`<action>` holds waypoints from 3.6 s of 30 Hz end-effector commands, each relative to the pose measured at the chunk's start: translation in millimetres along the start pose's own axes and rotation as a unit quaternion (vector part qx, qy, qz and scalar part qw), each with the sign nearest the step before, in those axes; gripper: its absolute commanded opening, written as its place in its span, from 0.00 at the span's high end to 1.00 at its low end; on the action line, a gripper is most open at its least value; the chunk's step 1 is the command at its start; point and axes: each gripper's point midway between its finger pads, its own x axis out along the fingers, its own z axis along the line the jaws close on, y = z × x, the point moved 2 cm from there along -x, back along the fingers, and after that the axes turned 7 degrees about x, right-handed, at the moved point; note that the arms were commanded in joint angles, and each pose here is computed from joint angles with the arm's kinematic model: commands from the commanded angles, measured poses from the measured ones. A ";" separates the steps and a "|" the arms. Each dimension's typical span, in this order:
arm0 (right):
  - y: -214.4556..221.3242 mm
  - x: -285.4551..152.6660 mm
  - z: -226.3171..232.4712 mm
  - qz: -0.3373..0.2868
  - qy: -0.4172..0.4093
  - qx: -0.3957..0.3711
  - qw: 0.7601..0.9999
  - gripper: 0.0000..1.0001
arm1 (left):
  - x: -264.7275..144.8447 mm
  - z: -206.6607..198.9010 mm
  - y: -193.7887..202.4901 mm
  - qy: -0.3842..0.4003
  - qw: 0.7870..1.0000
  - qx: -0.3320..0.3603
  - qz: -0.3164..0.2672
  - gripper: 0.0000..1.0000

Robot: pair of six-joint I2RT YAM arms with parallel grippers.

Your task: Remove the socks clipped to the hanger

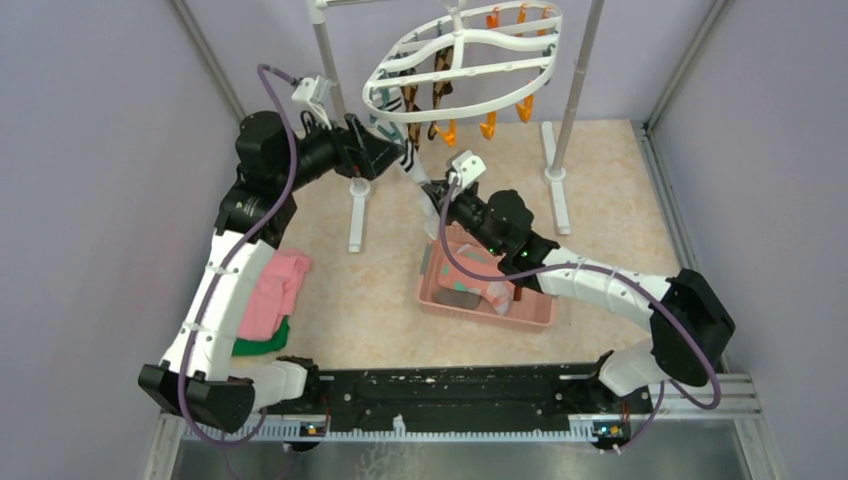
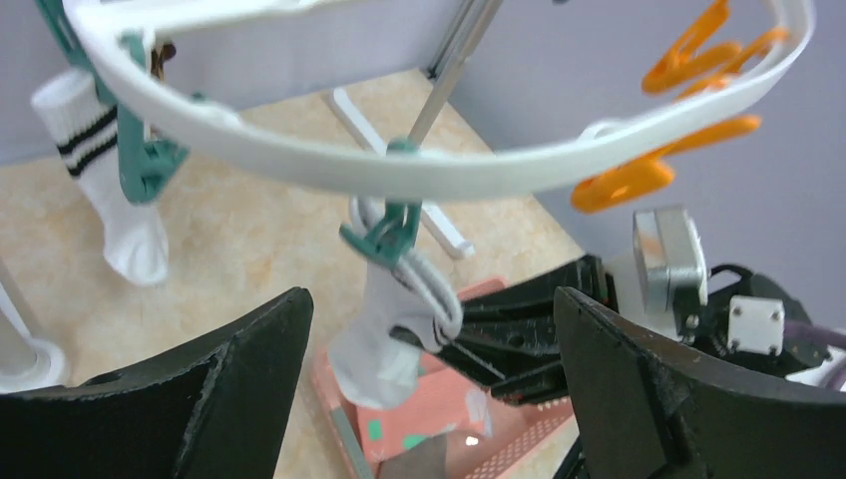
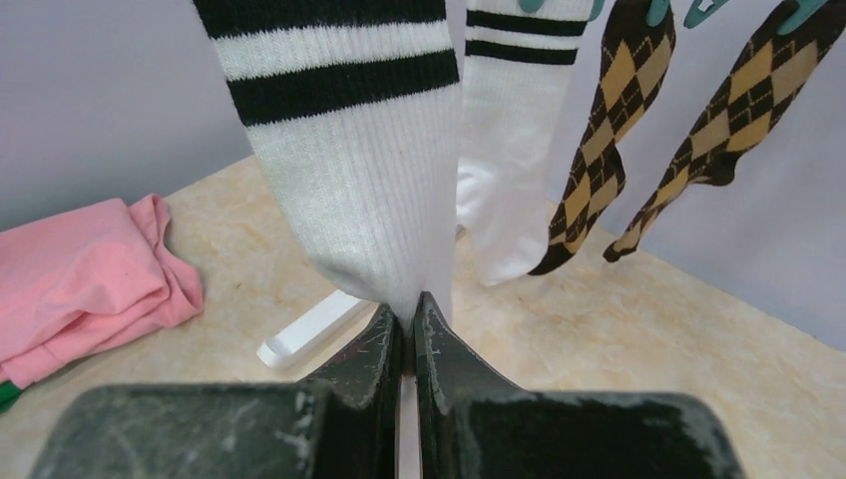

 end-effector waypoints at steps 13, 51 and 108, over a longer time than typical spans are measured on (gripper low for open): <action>-29.1 -12.6 6.1 -0.032 -0.007 0.032 0.999 1.00 | 28.4 -3.5 -56.4 0.030 0.998 0.004 -0.059 0.09; -4.8 27.1 33.0 -0.003 -0.052 0.100 0.994 1.00 | 23.6 16.5 -43.8 -0.032 0.998 -0.006 -0.053 0.30; 21.4 -21.0 6.2 0.037 0.012 0.129 0.991 1.00 | 43.1 27.1 -44.2 -0.030 0.997 0.030 -0.057 1.00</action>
